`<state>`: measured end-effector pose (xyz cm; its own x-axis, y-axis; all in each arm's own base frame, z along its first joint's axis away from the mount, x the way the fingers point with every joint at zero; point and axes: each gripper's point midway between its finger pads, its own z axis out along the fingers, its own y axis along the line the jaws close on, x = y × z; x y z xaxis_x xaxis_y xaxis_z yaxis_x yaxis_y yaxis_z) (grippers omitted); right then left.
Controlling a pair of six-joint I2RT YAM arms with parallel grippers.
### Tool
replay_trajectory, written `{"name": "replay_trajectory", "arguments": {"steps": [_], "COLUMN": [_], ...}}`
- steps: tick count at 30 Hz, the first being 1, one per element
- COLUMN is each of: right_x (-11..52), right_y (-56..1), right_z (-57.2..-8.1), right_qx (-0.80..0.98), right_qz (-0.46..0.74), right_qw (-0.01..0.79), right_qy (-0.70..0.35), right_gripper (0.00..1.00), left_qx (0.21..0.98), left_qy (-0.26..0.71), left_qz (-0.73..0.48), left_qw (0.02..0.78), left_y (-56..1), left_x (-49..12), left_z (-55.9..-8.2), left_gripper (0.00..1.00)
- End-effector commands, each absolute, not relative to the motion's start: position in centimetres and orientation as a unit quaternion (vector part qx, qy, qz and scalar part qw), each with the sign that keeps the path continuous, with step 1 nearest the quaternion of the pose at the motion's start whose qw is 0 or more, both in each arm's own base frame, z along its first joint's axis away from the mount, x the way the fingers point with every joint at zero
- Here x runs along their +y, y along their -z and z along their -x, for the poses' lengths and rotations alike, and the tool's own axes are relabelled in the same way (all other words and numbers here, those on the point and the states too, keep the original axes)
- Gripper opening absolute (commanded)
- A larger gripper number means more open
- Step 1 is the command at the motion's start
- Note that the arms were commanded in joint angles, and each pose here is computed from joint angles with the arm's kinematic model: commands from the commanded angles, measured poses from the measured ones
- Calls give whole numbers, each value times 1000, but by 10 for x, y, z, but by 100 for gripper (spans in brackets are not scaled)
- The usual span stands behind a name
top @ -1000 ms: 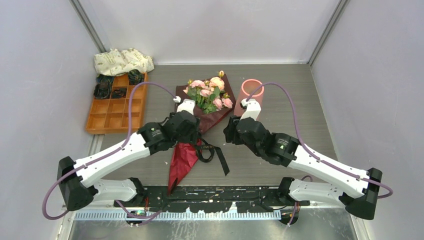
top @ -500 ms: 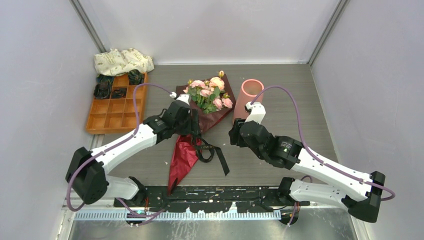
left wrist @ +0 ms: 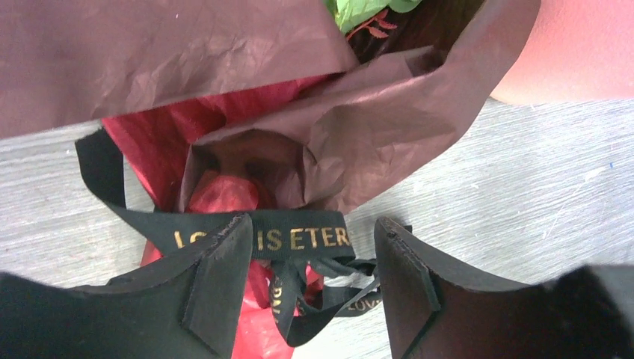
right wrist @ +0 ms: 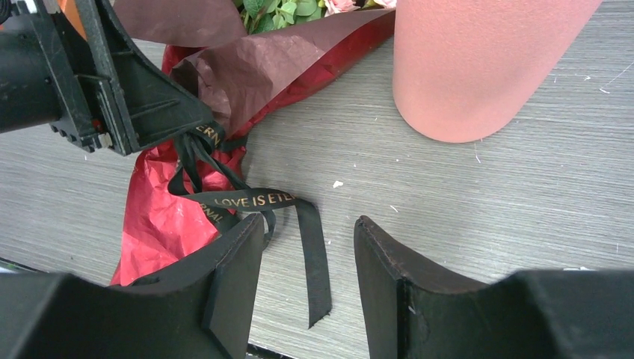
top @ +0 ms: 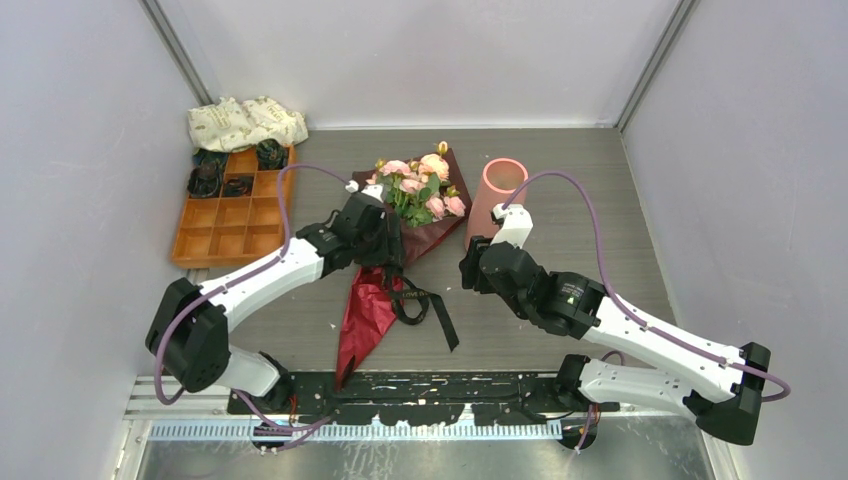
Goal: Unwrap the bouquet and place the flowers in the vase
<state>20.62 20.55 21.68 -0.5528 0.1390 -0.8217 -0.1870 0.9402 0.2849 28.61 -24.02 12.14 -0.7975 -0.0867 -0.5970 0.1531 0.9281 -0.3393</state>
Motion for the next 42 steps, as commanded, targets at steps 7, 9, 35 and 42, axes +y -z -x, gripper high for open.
{"name": "replay_trajectory", "arguments": {"steps": [7, 9, 35, 42], "right_x": [203, 204, 207, 207], "right_y": [-228, -227, -222, -220], "right_z": [-211, -211, -212, -212], "right_qx": [851, 851, 853, 853], "right_qz": [-4, -5, -7, -10], "right_qw": [493, 493, 490, 490], "right_qy": [-181, -182, -183, -182], "right_gripper": [53, 53, 53, 53], "left_qx": [924, 926, 946, 942], "left_qy": [200, 192, 166, 162], "left_qz": [-1, -2, -5, -4], "left_qw": [327, 326, 280, 295], "left_y": [-131, -127, -92, -103], "left_x": [-244, -241, -233, -230], "left_z": [-297, -295, -281, -284], "left_gripper": [58, 57, 35, 9]}}
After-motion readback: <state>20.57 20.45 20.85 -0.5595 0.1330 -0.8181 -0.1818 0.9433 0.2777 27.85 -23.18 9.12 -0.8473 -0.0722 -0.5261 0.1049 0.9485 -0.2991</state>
